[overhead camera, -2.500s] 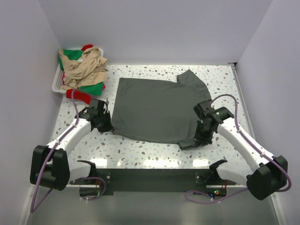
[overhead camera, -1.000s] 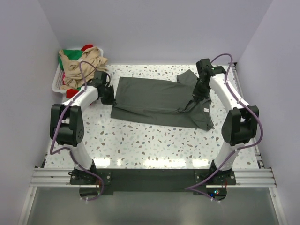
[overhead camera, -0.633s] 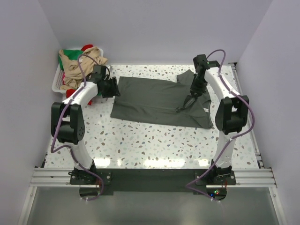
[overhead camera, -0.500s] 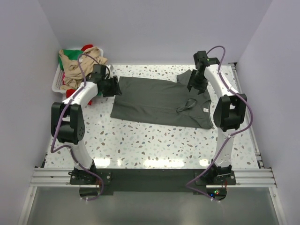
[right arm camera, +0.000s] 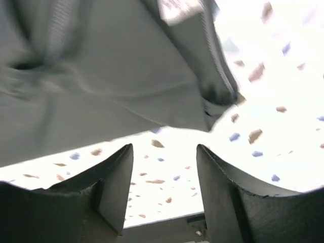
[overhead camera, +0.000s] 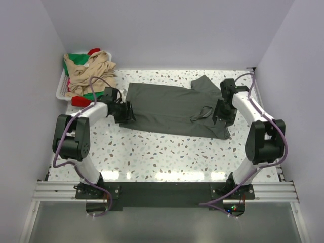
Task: Fold and stack the t-shirts
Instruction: Fold the tshirt
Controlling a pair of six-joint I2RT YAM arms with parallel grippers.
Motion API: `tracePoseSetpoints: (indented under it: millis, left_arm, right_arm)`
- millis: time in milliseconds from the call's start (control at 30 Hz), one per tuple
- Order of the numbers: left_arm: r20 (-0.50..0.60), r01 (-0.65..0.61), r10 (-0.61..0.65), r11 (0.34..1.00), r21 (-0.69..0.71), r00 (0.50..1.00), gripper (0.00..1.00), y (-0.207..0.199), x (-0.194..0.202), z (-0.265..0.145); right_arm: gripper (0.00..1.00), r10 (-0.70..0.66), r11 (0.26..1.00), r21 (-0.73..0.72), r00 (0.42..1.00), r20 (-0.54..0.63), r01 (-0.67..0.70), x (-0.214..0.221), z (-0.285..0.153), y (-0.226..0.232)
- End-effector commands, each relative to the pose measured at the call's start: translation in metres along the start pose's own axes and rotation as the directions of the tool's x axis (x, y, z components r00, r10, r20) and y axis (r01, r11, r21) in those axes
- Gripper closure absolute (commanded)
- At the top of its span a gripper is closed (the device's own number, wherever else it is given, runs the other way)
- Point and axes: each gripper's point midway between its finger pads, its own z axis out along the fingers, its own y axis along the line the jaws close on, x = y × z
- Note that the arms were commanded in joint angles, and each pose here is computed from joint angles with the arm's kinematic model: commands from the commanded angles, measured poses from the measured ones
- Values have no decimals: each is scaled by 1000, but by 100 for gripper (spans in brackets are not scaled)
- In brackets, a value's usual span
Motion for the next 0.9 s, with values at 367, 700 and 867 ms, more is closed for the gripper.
tracePoseSetpoints:
  millis: [367, 700, 867]
  left_arm:
    - [-20, -14, 13, 999, -31, 1000, 39, 19, 26, 15]
    - [-19, -7, 6, 999, -48, 1000, 39, 22, 32, 11]
    - [-21, -20, 18, 998, -59, 1000, 38, 27, 37, 12]
  right_arm:
    - [55, 17, 999, 44, 998, -61, -14, 25, 47, -38]
    - [72, -7, 992, 126, 993, -119, 22, 33, 69, -52]
    - [83, -20, 989, 142, 993, -115, 36, 29, 72, -55]
